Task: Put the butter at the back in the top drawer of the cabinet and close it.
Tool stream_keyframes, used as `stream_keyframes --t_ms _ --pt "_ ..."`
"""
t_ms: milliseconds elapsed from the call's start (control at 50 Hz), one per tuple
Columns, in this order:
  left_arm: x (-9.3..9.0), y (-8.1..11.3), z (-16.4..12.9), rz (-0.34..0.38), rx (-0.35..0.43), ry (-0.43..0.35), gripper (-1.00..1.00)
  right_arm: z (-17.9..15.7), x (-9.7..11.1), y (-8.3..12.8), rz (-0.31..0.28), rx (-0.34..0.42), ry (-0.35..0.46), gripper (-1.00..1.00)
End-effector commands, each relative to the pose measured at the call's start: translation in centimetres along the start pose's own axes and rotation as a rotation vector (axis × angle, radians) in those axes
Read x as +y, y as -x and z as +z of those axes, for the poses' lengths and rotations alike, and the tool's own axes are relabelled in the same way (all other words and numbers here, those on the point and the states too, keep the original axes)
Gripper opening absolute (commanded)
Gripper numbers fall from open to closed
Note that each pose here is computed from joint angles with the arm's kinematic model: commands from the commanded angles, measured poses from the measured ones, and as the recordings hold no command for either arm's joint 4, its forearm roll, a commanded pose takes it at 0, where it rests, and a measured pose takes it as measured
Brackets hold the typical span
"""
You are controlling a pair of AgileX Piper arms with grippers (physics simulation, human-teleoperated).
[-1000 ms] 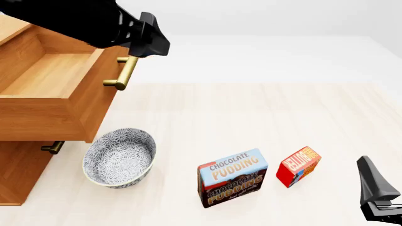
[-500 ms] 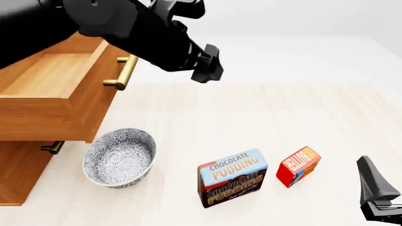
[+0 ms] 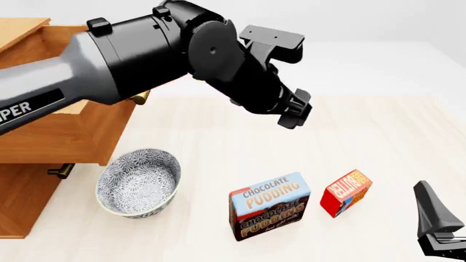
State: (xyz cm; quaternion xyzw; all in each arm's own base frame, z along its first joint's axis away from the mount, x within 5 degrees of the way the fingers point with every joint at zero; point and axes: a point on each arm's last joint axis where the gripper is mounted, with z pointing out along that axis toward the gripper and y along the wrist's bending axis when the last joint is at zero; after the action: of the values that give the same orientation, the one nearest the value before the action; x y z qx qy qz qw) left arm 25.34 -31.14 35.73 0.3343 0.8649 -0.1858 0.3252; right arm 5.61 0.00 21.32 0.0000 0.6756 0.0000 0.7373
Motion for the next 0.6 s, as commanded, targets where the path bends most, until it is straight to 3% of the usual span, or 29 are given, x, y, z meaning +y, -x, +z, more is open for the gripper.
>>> stream_keyframes --t_ms 20,540,600 --pt "-2.0 -0.5 3.5 0.016 0.05 -0.025 1.0 0.0 0.0 0.0 0.0 0.0 0.0 1.0" --pt "-5.3 -1.2 8.2 0.045 0.126 -0.057 1.0 0.0 0.0 0.0 0.0 0.0 0.0 1.0" --pt "-6.4 -1.2 9.2 0.056 0.139 -0.067 1.0 0.0 0.0 0.0 0.0 0.0 0.0 1.0"
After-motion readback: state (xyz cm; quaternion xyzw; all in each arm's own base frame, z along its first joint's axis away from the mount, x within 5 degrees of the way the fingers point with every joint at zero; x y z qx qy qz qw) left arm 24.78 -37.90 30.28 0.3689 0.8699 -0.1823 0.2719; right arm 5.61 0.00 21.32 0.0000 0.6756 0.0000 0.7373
